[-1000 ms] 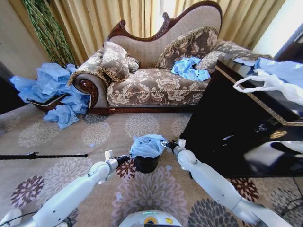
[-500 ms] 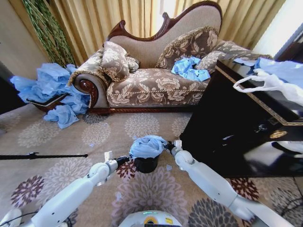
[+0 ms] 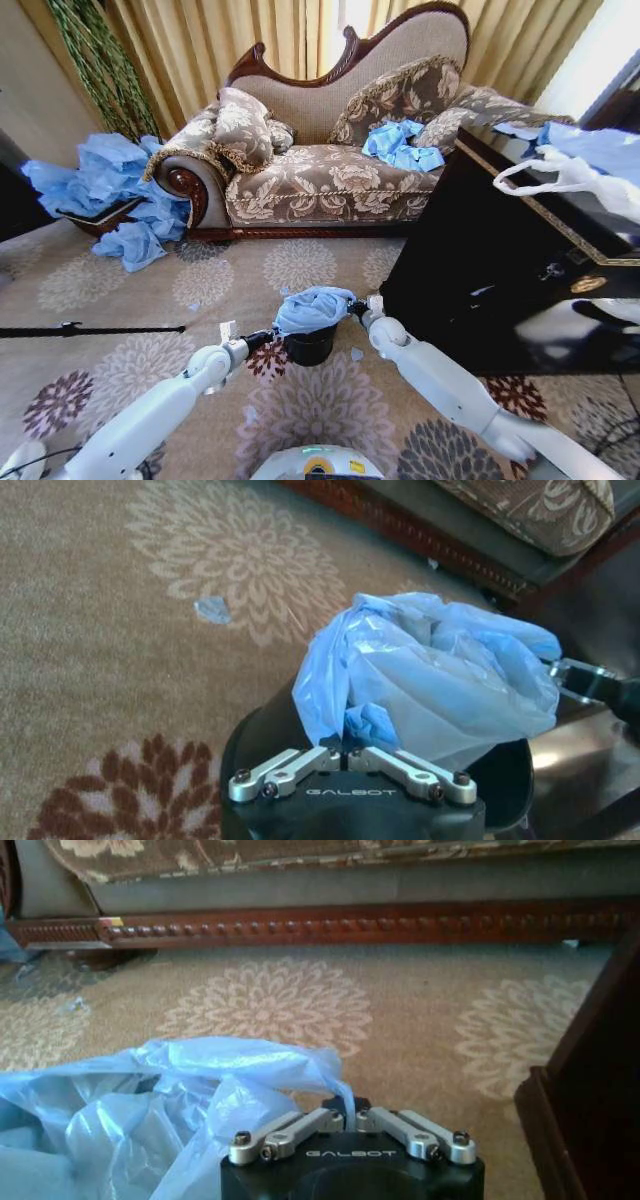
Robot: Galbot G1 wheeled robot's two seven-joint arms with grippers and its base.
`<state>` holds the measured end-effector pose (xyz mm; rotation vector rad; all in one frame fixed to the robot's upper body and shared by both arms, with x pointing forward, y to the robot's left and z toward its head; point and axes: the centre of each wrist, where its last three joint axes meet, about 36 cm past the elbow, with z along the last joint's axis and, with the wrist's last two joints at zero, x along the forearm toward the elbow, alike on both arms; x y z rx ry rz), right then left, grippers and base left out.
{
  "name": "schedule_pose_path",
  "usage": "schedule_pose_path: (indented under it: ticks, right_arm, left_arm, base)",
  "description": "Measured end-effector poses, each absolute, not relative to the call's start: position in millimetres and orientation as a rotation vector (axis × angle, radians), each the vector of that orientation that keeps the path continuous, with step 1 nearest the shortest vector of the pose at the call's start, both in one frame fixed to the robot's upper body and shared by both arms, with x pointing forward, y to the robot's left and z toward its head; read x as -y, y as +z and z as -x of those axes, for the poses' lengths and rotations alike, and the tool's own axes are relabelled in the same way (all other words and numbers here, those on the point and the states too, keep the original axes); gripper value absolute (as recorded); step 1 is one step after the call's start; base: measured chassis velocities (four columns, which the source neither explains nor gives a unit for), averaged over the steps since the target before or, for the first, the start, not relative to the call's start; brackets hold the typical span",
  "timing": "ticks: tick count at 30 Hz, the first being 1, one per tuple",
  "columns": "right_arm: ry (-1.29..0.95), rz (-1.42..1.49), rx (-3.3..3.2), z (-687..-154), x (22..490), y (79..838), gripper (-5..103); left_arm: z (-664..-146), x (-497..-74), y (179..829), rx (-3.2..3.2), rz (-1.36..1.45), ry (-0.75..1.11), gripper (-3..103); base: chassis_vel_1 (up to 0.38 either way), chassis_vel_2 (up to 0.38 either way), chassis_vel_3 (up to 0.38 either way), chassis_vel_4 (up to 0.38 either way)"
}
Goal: Place a garbage bag over the trash bin.
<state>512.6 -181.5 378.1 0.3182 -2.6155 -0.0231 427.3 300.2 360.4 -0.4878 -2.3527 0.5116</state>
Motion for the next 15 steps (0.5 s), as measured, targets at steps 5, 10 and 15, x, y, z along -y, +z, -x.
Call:
schedule_pose_path:
  ticks: [5,10,15]
  right_arm:
    - [-0.044,-0.302,2.624,-499.1,189.3,386.6,0]
    - [-0.087,-0.294,2.617,-480.4,192.0,394.0,0]
    - [-0.149,-0.294,2.576,-455.0,191.4,400.6,0]
  left_arm:
    - [-427.5,-301.7,364.7,2.360,0.495,0.514,0]
    - [-422.0,-305.1,369.7,2.360,0.509,0.509,0]
    - [-411.8,-313.3,373.3,2.356,0.524,0.476,0]
  base:
    - [0.000,0.000,0.000,0.000]
    - [0.000,0.000,0.000,0.000]
    - [0.000,0.000,0.000,0.000]
